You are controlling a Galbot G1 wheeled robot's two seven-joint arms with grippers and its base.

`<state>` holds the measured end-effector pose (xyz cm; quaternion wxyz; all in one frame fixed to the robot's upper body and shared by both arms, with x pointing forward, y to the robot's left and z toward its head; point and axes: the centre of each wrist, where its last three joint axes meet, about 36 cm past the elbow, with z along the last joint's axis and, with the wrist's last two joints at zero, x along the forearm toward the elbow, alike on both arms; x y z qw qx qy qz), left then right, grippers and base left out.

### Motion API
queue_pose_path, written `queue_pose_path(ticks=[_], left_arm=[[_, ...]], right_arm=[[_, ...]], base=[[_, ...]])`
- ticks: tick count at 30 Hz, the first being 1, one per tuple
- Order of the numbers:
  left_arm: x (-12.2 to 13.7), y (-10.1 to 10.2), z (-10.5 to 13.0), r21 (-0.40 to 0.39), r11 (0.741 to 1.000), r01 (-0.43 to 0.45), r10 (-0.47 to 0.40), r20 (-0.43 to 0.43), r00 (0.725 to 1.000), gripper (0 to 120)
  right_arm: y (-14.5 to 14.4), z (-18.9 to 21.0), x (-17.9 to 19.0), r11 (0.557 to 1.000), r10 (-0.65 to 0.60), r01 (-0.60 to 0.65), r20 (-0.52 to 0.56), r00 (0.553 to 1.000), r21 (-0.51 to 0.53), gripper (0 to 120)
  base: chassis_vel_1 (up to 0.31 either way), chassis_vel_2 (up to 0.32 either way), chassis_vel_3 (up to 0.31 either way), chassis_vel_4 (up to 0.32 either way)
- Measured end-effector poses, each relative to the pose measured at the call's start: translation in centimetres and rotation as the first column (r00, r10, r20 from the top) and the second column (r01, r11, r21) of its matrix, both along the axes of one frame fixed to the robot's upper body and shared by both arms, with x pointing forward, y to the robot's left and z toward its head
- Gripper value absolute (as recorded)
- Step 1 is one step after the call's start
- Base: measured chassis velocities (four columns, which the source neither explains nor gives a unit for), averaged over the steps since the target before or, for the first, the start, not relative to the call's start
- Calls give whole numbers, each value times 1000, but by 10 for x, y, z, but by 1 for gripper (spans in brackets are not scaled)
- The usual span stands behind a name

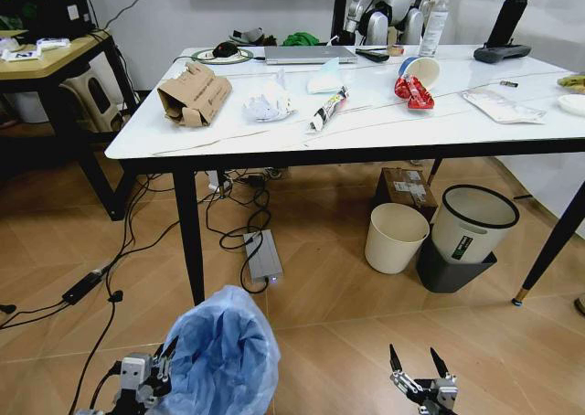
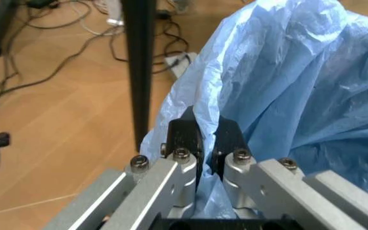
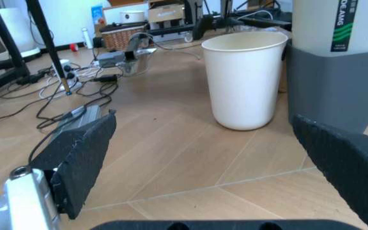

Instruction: Pick up the trash bin and place the trash from the table into it.

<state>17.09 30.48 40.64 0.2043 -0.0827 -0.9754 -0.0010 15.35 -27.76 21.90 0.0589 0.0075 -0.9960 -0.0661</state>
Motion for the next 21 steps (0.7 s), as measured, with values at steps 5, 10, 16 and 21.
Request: queue_pose_path(ticks=[5,10,16,21], left_arm=[[-3,-12,-13,3,999,36,-36,-16,999,0],[-7,-21,-19,-2,999,45,-45,-9,999,0],[-9,-24,-19,-12,999,52,-51,6,999,0],[-10,-24,-18,-21,998,56,-55,19,998,0]], right_arm=[[5,0,-1,1000,-5,5,1,1000,6,100],[6,1,-1,1000,5,-5,1,1000,0,100],[4,2,0,1000,14,-14,0,1000,-6,100],[4,2,0,1000,18,-18,0,1000,-5,100]], base=[[0,0,0,0],[0,0,0,0],[0,0,0,0],[0,0,0,0]])
